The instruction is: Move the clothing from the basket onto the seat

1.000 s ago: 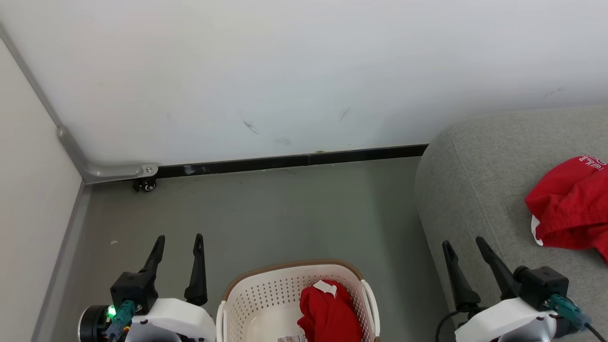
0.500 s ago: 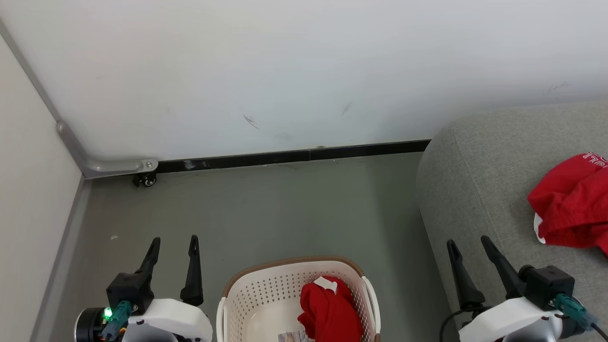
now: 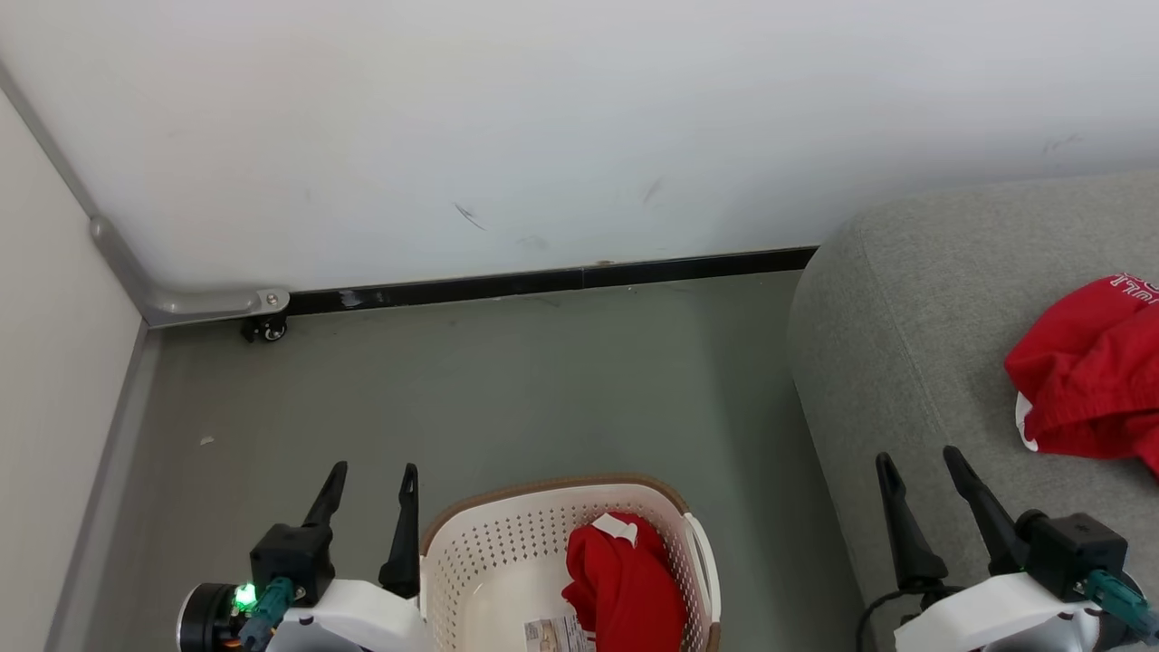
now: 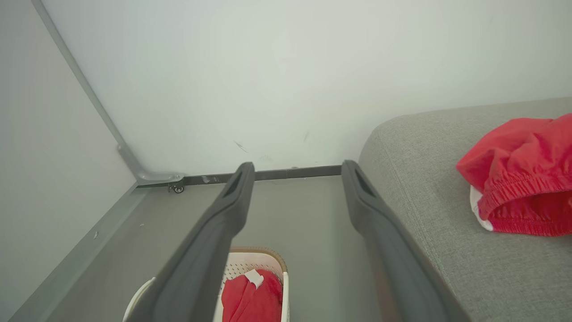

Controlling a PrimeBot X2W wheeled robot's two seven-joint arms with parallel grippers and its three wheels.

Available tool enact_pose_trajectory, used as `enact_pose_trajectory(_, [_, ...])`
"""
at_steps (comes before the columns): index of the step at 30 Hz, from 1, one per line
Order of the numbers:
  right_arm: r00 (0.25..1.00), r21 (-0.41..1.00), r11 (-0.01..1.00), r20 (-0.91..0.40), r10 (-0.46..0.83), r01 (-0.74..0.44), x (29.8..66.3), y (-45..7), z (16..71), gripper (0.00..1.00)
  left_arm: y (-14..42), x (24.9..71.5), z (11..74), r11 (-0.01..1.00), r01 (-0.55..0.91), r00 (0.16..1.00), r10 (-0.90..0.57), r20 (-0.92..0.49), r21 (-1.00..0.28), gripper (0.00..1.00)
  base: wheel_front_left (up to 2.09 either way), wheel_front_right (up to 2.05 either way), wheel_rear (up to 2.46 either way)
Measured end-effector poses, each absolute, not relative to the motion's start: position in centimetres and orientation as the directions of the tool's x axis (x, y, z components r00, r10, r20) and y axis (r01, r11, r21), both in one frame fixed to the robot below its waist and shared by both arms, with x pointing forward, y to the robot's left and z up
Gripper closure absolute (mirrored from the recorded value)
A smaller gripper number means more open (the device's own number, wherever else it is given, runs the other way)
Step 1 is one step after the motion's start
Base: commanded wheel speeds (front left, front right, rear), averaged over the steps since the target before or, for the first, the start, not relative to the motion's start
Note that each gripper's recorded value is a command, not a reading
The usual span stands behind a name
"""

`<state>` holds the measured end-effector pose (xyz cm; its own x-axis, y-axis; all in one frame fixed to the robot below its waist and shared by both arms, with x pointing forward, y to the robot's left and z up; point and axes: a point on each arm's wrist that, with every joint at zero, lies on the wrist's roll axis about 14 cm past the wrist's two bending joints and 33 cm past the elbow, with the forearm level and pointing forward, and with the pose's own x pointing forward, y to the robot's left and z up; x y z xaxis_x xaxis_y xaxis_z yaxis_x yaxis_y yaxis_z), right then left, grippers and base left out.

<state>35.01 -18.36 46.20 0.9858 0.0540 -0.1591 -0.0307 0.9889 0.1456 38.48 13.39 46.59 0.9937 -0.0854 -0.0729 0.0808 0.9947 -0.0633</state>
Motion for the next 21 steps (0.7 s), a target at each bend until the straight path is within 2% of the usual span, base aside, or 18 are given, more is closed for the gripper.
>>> enact_pose_trajectory(12, [0.989,0.134,0.991,-0.148,0.016,0.004,35.6,-19.6,46.6,0.0,8.9,40.5,46.4,0.971,0.233,0.968,-0.236,-0.079,-0.048,0.0,0.0,0.0,0.0])
enact_pose_trajectory(21, [0.99,0.13,0.991,-0.144,0.002,0.016,37.0,-20.0,46.8,0.0,6.8,41.8,44.7,0.951,0.305,0.942,-0.308,-0.135,-0.047,0.0,0.0,0.0,0.0])
